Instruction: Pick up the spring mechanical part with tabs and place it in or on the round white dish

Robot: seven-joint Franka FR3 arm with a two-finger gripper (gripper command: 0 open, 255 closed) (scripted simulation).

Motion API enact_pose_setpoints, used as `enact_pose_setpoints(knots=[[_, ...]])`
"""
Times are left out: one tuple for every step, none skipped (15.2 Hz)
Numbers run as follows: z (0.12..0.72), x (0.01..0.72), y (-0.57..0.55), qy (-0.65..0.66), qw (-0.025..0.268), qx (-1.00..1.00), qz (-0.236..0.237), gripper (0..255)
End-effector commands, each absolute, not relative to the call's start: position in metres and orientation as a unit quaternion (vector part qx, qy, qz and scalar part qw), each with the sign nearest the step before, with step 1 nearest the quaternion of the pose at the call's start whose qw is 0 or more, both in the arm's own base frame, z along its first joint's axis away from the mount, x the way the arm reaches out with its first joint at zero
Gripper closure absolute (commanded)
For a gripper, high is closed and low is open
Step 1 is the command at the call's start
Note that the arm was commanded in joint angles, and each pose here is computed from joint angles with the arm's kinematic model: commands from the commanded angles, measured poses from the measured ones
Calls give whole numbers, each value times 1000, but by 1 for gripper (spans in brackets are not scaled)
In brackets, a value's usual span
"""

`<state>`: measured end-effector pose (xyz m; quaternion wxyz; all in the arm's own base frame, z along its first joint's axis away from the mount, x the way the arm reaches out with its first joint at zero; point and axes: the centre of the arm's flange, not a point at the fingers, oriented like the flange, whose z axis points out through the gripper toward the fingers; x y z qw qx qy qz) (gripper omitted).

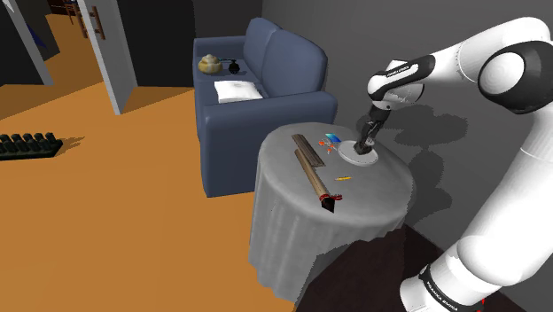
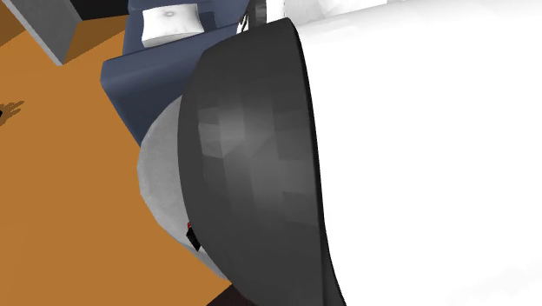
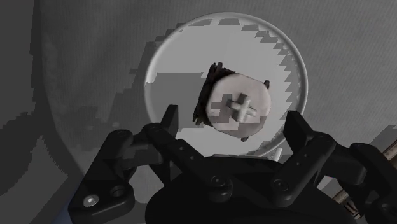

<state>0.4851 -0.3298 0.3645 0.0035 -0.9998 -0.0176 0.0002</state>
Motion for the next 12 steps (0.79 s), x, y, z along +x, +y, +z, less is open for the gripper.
enact_pose_setpoints(knots=[[378, 485, -330, -18, 3, -1000, 0, 0], [391, 485, -330, -18, 3, -1000, 0, 0], [404, 485, -330, -18, 3, -1000, 0, 0], [414, 485, -330, -18, 3, -1000, 0, 0], [414, 485, -330, -18, 3, -1000, 0, 0], [414, 485, -330, -18, 3, -1000, 0, 0], [414, 485, -330, -18, 3, -1000, 0, 0], [414, 485, -330, -18, 3, -1000, 0, 0], [414, 485, -330, -18, 3, -1000, 0, 0], [414, 485, -330, -18, 3, -1000, 0, 0], [414, 485, -330, -18, 3, -1000, 0, 0], [414, 485, -330, -18, 3, -1000, 0, 0]])
